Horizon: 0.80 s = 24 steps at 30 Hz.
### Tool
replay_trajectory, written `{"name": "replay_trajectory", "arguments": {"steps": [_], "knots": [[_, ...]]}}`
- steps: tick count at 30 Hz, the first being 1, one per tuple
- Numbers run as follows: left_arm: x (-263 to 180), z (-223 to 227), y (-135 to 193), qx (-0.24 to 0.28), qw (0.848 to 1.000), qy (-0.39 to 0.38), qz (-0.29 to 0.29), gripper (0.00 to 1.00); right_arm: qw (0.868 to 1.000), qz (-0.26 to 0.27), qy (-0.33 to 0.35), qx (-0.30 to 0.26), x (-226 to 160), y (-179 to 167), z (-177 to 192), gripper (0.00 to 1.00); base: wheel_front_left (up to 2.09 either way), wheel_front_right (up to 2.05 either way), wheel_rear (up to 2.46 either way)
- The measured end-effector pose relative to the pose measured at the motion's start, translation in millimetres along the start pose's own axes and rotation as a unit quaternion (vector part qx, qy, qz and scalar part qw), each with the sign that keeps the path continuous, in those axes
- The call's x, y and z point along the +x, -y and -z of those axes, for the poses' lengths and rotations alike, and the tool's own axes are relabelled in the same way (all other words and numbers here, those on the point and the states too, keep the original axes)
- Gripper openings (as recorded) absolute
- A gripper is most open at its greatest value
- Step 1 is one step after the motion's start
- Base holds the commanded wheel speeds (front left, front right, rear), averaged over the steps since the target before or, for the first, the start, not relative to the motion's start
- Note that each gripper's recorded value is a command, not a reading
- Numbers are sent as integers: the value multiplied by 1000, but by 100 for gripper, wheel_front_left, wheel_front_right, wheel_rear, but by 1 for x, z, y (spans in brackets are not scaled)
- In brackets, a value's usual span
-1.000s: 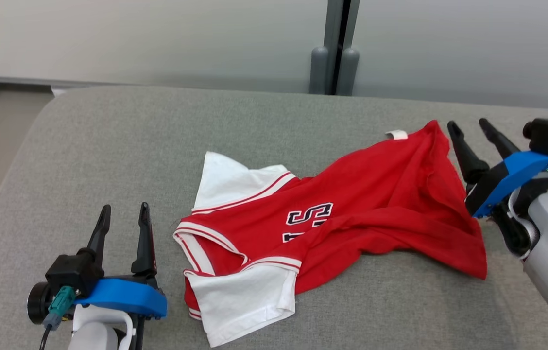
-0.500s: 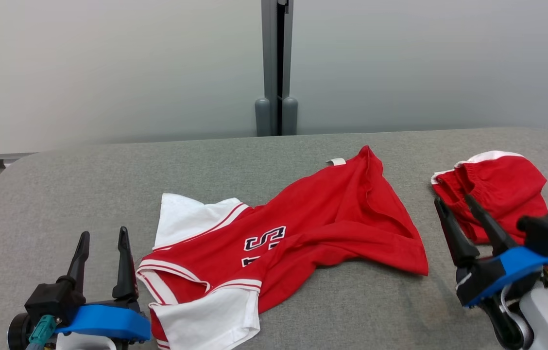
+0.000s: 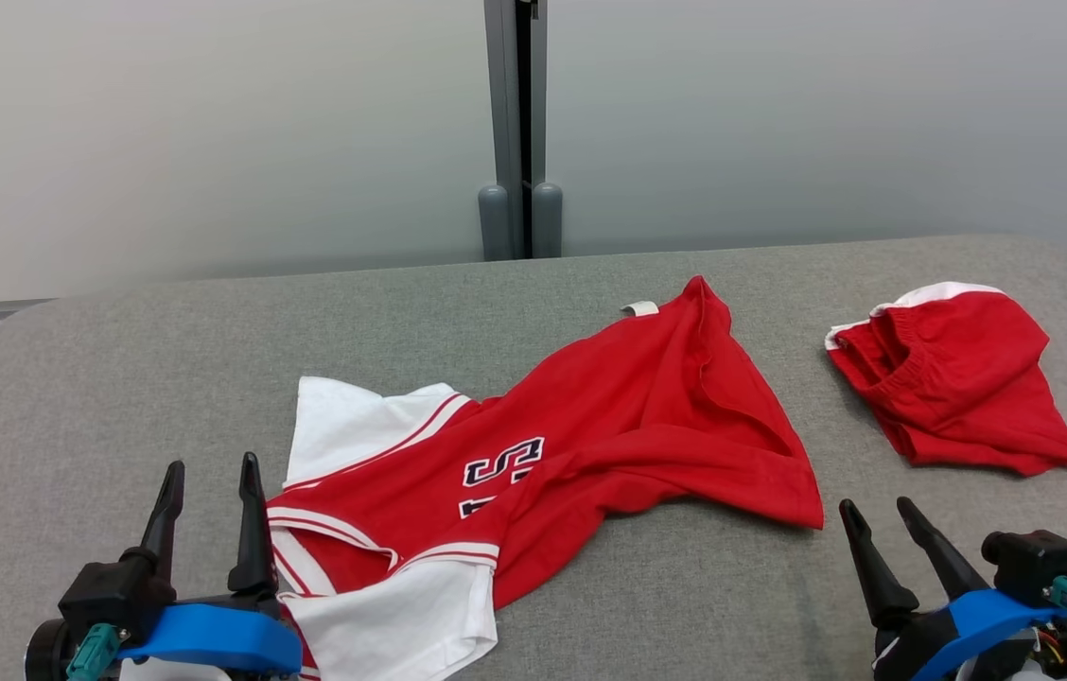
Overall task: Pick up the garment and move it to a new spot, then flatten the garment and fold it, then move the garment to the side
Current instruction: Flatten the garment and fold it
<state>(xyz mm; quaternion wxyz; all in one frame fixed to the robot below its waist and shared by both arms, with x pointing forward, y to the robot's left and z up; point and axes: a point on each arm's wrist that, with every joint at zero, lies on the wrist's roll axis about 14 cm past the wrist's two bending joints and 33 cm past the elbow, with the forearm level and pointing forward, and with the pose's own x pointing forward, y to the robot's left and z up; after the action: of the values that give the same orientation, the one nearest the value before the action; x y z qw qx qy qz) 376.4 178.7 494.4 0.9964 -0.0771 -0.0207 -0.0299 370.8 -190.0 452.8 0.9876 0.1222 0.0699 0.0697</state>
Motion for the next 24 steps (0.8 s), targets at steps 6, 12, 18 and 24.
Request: {"name": "replay_trajectory", "arguments": {"steps": [6,12,18,24], "knots": [[-1,4,-2,0,1000,-6,-3,100,999,-1,-44,2,18,-2,7,100,0,0,0],[1,7,-4,-1,1000,-10,-6,100,993,0,-115,-1,50,0,5,100,0,0,0],[-1,10,-12,-1,1000,-17,-18,100,975,15,-223,6,64,6,26,100,0,0,0],[-4,14,-21,1,999,-22,-29,100,953,20,-301,13,67,3,48,100,0,0,0]]}}
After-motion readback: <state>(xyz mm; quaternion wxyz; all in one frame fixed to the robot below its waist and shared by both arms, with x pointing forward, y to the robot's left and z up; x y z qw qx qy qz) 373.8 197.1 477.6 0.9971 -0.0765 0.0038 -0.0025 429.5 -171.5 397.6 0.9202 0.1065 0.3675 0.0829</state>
